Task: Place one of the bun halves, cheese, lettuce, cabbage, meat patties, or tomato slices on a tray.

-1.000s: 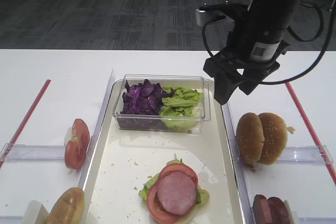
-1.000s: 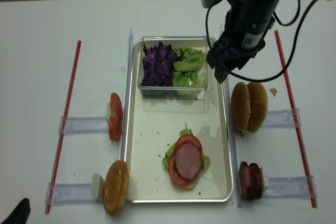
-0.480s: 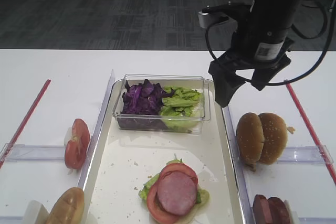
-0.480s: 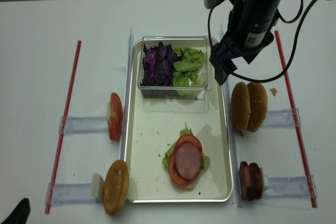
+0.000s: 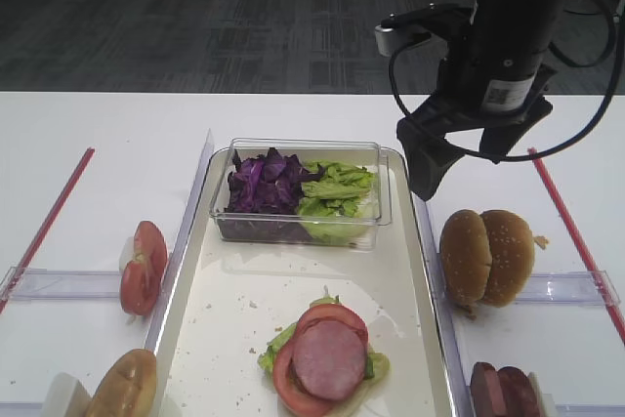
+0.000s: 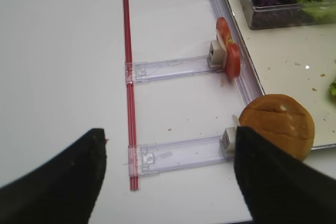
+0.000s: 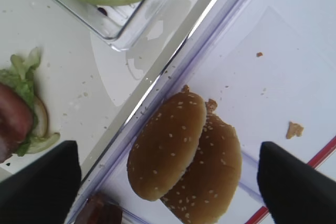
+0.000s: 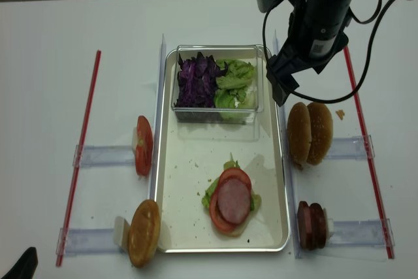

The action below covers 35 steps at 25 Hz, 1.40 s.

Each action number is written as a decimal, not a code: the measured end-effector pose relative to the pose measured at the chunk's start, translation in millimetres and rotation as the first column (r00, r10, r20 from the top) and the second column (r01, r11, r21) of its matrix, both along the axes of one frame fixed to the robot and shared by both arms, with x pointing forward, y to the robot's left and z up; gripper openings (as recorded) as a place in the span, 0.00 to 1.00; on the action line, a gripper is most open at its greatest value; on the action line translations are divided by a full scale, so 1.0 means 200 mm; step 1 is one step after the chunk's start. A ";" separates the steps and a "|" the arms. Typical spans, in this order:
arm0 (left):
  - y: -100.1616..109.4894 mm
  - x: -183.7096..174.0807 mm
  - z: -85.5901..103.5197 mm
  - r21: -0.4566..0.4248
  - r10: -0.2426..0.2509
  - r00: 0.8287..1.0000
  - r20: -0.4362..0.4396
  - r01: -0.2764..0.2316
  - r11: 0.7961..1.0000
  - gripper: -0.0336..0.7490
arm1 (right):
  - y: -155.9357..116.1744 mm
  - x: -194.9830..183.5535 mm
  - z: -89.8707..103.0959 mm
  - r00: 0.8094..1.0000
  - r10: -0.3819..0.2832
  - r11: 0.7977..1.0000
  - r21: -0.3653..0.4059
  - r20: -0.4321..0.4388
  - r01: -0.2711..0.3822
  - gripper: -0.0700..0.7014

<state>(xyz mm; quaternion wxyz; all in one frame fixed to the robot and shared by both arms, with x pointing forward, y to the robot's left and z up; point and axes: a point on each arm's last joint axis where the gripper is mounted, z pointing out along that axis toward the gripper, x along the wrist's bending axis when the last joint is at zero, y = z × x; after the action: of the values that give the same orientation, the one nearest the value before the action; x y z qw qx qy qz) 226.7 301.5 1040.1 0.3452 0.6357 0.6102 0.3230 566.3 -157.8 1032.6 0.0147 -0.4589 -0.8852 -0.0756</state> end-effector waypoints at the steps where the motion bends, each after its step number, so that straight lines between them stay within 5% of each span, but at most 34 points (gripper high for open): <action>1: 0.00 0.00 0.00 0.000 0.000 1.000 0.000 0.000 1.000 0.65 | 0.00 0.00 0.00 1.000 -0.002 1.000 0.000 0.000 0.002 0.99; 35: 0.00 0.00 0.00 0.000 0.000 1.000 0.000 0.000 1.000 0.65 | -0.04 0.02 0.00 0.996 -0.086 0.992 -0.086 0.029 0.088 0.99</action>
<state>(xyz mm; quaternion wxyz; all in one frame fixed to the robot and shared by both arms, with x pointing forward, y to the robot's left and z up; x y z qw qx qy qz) 226.7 301.5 1040.1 0.3452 0.6357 0.6102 0.3230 569.4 -166.2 1031.8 -0.0199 -0.4961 -0.8670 -0.0433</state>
